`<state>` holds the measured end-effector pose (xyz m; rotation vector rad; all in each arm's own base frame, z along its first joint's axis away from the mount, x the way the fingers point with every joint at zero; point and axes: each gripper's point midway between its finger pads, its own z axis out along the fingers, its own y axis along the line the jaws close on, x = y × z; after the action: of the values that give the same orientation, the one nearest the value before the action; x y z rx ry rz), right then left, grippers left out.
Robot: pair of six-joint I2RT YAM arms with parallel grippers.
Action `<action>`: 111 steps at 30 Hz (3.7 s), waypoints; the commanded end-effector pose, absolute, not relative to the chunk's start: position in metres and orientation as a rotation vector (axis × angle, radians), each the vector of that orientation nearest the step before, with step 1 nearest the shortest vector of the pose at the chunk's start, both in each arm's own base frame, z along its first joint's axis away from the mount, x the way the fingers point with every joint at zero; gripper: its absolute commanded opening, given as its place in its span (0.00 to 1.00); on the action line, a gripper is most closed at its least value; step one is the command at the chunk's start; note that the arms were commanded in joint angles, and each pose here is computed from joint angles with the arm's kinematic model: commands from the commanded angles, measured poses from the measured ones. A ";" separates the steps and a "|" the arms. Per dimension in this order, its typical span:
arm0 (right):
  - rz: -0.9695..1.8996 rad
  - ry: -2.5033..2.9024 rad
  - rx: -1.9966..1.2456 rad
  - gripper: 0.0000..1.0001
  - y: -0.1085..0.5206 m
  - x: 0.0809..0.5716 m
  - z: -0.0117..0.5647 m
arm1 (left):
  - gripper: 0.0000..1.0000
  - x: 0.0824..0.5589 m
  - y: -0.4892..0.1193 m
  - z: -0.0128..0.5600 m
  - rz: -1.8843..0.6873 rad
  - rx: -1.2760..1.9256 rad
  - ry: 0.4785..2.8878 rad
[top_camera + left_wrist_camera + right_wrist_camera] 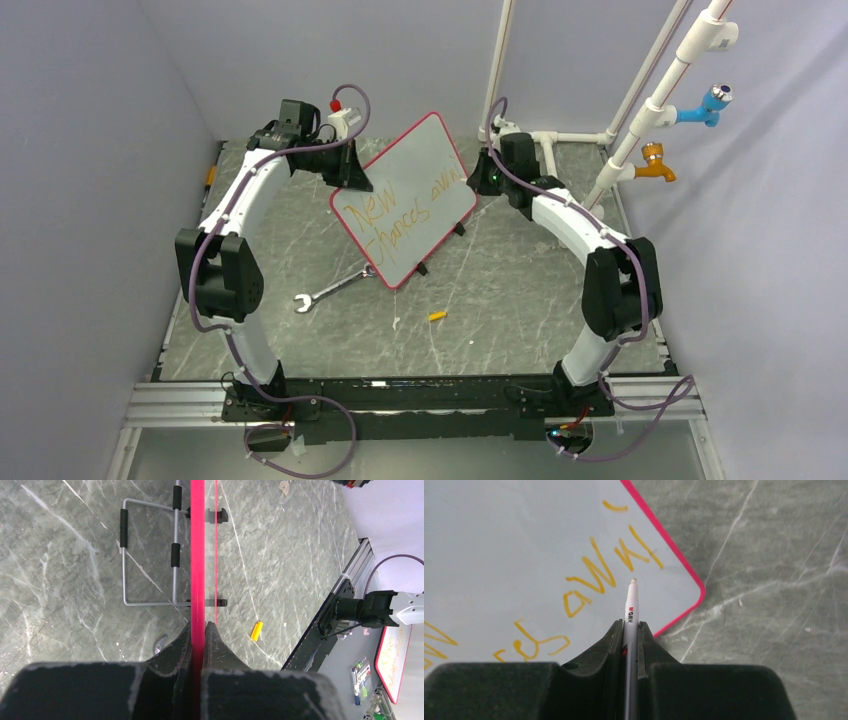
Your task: Write a sentence on the whiteboard
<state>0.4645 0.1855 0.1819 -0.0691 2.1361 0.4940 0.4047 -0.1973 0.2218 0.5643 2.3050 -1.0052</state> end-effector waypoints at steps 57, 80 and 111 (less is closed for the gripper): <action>0.605 2.104 -0.064 0.00 0.200 0.478 0.173 | 0.00 0.401 -0.191 0.203 -0.863 0.666 2.335; 0.579 2.226 -0.041 0.00 0.190 0.452 0.117 | 0.00 0.400 -0.191 0.204 -0.871 0.666 2.331; 0.480 2.088 0.014 0.00 0.153 0.418 0.218 | 0.00 0.403 -0.189 0.199 -0.849 0.650 2.363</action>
<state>0.4275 0.1611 0.1876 -0.0030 2.1618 0.4829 0.4043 -0.1981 0.2222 0.5634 2.3012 -1.0004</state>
